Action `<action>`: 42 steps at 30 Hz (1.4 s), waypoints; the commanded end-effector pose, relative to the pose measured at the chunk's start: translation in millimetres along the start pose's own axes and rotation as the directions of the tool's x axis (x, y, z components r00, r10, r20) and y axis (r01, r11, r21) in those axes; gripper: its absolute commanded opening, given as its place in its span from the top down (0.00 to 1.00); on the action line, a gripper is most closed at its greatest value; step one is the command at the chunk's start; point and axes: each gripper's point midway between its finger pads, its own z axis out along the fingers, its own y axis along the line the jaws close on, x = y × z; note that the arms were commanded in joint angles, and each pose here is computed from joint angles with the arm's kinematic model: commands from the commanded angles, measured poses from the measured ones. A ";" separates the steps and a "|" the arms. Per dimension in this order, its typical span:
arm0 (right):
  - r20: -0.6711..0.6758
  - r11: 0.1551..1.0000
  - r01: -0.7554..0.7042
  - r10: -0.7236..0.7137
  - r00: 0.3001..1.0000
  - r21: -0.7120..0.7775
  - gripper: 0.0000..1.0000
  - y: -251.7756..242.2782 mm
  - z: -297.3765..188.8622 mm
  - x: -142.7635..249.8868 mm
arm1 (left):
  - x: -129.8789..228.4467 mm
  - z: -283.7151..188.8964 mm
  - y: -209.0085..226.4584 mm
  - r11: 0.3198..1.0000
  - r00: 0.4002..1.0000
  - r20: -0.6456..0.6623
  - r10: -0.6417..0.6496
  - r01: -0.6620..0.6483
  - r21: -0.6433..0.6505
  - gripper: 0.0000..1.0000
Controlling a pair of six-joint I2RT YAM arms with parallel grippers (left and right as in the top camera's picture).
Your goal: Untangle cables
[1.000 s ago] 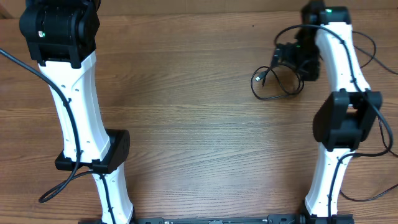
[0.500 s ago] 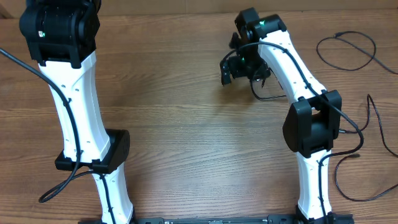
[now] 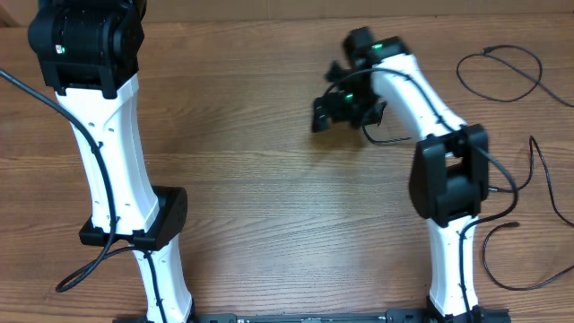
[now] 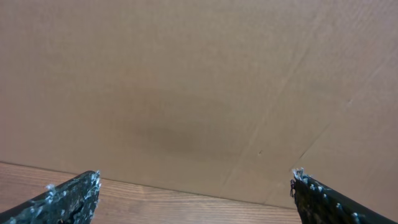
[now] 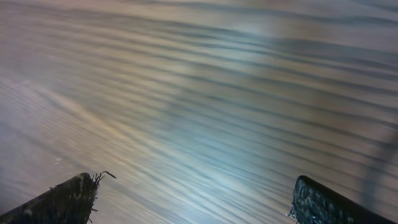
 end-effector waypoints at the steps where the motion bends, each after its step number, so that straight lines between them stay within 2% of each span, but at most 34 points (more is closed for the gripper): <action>1: 0.012 0.998 0.063 -0.063 0.998 -0.017 0.00 22.3 5.3 -2.4 | 3.5 4.6 5.4 1.000 1.000 -0.009 0.016 -0.017 -0.023 0.00; 4: -0.006 0.997 0.043 -0.043 0.999 0.061 0.00 1.6 18.2 -3.2 | 3.4 4.6 5.4 1.000 1.000 -0.009 0.016 -0.017 -0.024 0.00; 12: -0.061 0.997 -0.021 0.025 0.998 0.080 0.00 -37.2 44.3 1.4 | 3.3 4.6 5.4 1.000 1.000 -0.008 0.016 -0.016 -0.023 0.00; 15: -0.078 0.985 -0.033 0.046 0.996 0.170 0.00 -62.8 53.4 3.7 | 3.0 4.6 5.3 1.000 1.000 -0.007 0.016 -0.016 -0.023 0.00; 17: -0.038 0.960 -0.074 0.087 0.995 0.271 0.00 -100.0 43.8 -1.7 | 3.1 4.6 5.3 1.000 1.000 -0.008 0.016 -0.016 -0.023 0.00; 23: 0.004 0.935 -0.192 0.200 0.980 0.298 0.00 -155.8 24.3 3.4 | 3.2 4.6 5.2 1.000 1.000 -0.008 0.004 -0.004 -0.022 0.00; 27: 0.053 0.896 -0.355 0.354 0.934 0.266 0.00 -202.7 7.3 14.9 | 3.3 4.5 4.6 1.000 1.000 -0.008 0.004 -0.005 -0.021 0.00; 31: 0.049 0.895 -0.406 0.405 0.913 0.185 0.00 -210.7 2.4 20.8 | 3.3 4.6 4.7 1.000 1.000 -0.008 0.005 -0.005 -0.022 0.00; 36: 0.052 0.901 -0.398 0.395 0.917 0.172 0.00 -194.8 -23.4 13.4 | 2.3 4.6 4.5 1.000 1.000 -0.004 0.005 -0.005 -0.021 0.00; 39: 0.182 0.921 -0.352 0.321 0.929 0.168 0.00 -174.0 -75.2 -21.3 | 0.4 4.6 4.0 1.000 1.000 0.004 0.004 -0.004 -0.019 0.00; 42: 0.332 0.934 -0.317 0.250 0.909 0.164 0.00 -156.1 -134.3 -49.8 | 0.7 4.6 4.1 1.000 1.000 0.003 0.004 -0.004 -0.020 0.00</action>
